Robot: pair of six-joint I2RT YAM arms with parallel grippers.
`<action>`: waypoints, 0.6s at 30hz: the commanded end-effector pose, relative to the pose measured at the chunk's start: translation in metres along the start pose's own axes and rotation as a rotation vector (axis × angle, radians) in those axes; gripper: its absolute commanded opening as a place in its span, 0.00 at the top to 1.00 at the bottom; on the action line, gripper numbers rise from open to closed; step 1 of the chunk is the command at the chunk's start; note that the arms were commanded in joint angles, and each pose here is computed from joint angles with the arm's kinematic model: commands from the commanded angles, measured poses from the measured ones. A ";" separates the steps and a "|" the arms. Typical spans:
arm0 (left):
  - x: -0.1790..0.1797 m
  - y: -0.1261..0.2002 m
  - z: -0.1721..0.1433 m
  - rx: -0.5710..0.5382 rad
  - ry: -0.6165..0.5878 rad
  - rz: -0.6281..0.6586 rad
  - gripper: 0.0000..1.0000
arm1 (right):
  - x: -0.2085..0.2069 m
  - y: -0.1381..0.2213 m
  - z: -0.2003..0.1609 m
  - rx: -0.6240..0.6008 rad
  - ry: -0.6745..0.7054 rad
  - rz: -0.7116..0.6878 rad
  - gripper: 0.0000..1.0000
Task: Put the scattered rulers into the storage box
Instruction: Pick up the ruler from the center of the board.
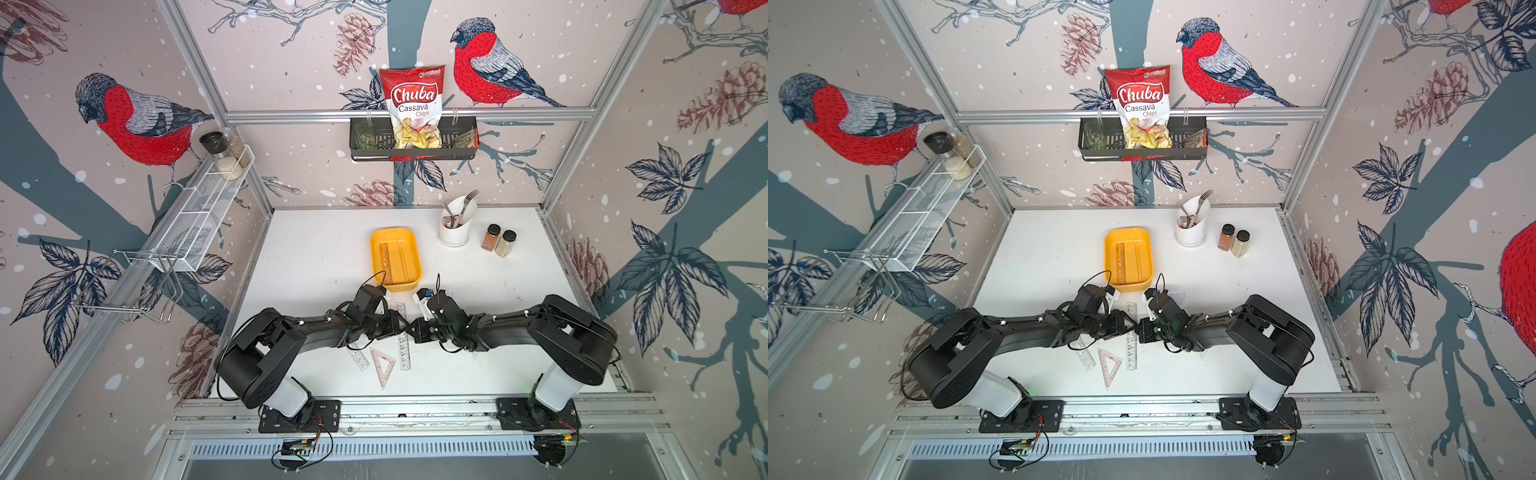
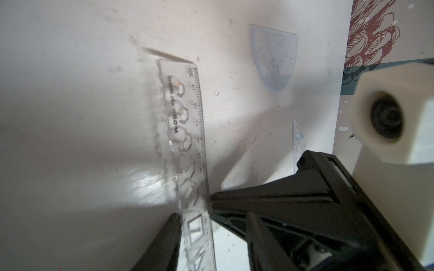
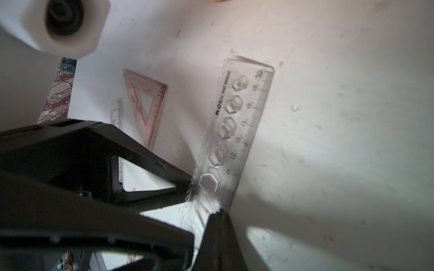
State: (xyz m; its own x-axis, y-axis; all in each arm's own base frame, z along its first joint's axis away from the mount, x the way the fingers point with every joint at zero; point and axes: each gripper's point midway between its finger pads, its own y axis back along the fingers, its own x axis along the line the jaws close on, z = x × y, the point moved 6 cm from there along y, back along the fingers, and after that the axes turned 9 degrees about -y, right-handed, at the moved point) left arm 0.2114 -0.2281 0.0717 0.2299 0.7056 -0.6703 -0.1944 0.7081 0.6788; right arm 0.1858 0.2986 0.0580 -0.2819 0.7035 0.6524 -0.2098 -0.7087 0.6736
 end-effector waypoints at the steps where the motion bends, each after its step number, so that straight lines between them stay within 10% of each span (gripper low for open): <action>1: 0.012 -0.002 -0.010 0.038 0.042 0.062 0.51 | -0.010 -0.002 -0.006 0.032 -0.007 -0.038 0.98; 18: 0.012 -0.006 -0.010 0.042 0.045 0.051 0.84 | -0.007 0.007 0.003 0.010 0.005 -0.041 0.88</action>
State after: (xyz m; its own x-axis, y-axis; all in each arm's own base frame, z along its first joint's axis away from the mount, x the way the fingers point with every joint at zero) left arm 0.2107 -0.2274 0.0635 0.1958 0.7206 -0.6652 -0.1870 0.6933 0.6960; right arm 0.1892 0.2939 0.0599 -0.2726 0.7088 0.6506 -0.2083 -0.7037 0.6793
